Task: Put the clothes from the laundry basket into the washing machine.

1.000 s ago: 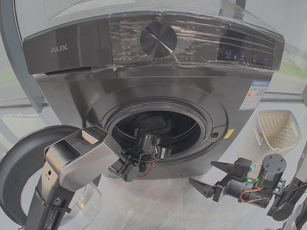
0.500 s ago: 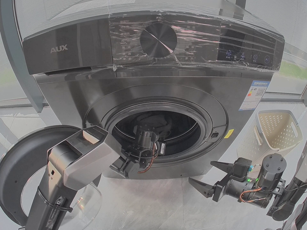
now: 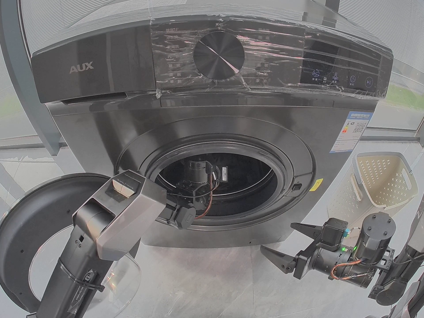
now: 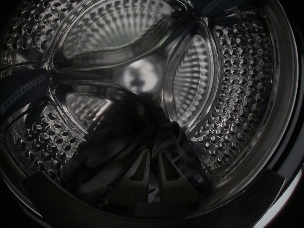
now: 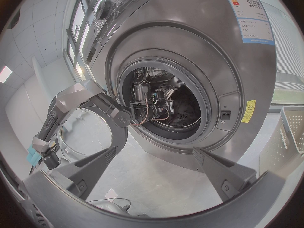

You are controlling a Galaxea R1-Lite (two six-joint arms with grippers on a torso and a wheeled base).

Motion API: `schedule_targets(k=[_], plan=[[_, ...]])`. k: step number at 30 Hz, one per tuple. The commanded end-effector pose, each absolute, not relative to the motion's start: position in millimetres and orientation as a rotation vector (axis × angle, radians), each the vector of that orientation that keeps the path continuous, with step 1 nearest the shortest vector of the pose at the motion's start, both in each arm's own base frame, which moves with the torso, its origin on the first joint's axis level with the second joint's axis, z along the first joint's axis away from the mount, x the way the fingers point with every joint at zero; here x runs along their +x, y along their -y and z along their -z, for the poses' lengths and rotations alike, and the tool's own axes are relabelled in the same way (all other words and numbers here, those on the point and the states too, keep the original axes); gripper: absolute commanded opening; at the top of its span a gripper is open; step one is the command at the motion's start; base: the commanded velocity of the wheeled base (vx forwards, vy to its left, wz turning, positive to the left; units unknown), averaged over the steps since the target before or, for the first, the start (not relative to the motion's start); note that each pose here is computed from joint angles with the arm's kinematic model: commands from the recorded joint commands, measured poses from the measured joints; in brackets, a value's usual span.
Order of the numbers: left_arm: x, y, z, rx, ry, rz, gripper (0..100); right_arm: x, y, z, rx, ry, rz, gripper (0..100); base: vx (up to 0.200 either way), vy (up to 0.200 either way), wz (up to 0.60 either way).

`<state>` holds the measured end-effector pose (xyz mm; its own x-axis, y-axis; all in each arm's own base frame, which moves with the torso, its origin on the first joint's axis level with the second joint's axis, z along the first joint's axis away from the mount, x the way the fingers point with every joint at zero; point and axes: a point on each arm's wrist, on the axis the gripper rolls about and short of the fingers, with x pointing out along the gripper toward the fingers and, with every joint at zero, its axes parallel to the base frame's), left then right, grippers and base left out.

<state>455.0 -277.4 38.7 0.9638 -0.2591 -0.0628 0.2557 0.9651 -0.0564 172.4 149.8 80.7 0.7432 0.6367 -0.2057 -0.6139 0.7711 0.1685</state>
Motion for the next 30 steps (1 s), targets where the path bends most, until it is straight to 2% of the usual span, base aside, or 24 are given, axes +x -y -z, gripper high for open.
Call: schedule_targets(k=[1, 12, 13, 30], plan=[[473.3, 274.3, -24.4, -0.059, -0.040, 0.212, 0, 172.6, -149.6, -80.6, 0.092, -0.259, -0.685, 100, 0.000, 0.000, 0.00], [480.9, 267.1, -22.1, -0.056, -0.039, 0.194, 0, 172.9, -149.9, -79.6, 0.091, -0.263, -0.684, 100, 0.000, 0.000, 0.00], [480.8, 267.0, -21.5, -0.053, -0.042, 0.193, 100, 172.8, -149.8, -79.9, 0.091, -0.262, -0.684, 100, 0.000, 0.000, 0.00], [473.7, 272.6, -23.5, -0.045, -0.079, 0.207, 100, 173.5, -149.9, -81.7, 0.095, -0.253, -0.685, 100, 0.000, 0.000, 0.00]])
